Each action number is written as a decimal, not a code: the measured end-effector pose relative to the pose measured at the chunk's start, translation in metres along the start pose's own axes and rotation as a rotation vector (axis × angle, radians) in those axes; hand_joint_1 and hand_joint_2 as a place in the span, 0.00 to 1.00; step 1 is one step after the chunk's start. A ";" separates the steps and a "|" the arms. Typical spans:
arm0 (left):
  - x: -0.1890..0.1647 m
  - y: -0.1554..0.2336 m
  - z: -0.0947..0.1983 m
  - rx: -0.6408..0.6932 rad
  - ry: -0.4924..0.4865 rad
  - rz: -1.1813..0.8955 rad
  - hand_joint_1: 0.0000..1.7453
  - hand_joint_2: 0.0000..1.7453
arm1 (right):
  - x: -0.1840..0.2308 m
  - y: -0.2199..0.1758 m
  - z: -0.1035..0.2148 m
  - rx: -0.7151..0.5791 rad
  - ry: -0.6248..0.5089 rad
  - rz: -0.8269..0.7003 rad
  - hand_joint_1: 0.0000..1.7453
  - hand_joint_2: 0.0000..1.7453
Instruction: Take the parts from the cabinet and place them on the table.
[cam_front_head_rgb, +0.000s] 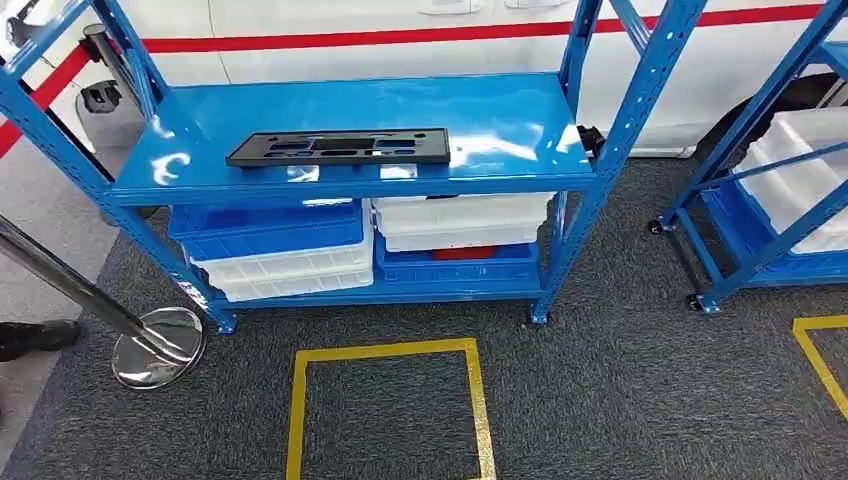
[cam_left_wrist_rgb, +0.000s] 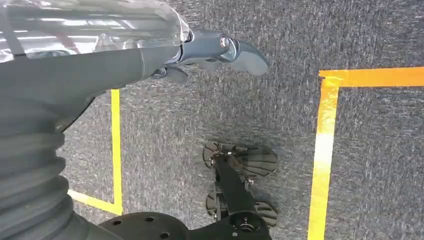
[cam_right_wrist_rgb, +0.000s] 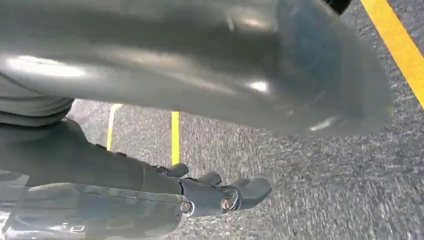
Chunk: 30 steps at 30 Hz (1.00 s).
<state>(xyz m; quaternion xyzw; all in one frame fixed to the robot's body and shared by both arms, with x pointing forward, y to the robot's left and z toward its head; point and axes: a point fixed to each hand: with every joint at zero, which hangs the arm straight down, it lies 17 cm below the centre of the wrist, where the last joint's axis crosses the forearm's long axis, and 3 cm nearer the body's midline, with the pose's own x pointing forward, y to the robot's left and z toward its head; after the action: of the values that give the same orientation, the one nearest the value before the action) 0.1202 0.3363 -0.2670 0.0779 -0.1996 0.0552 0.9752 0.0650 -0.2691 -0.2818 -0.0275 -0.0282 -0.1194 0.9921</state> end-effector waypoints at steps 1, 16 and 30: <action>0.000 0.000 0.000 0.000 0.000 0.000 0.00 1.00 | 0.000 0.000 0.000 -0.001 -0.001 0.008 0.00 0.00; 0.008 0.001 0.000 -0.008 -0.042 0.011 0.00 1.00 | 0.008 0.011 0.002 0.028 -0.062 0.120 0.00 0.00; 0.008 0.001 0.001 -0.009 -0.050 0.091 0.00 0.00 | 0.002 0.015 0.002 0.049 -0.074 0.152 0.00 0.00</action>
<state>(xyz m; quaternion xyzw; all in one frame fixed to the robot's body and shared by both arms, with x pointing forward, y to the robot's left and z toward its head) 0.1266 0.3376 -0.2625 0.0658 -0.2276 0.0966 0.9667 0.0707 -0.2554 -0.2801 -0.0097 -0.0658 -0.0419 0.9969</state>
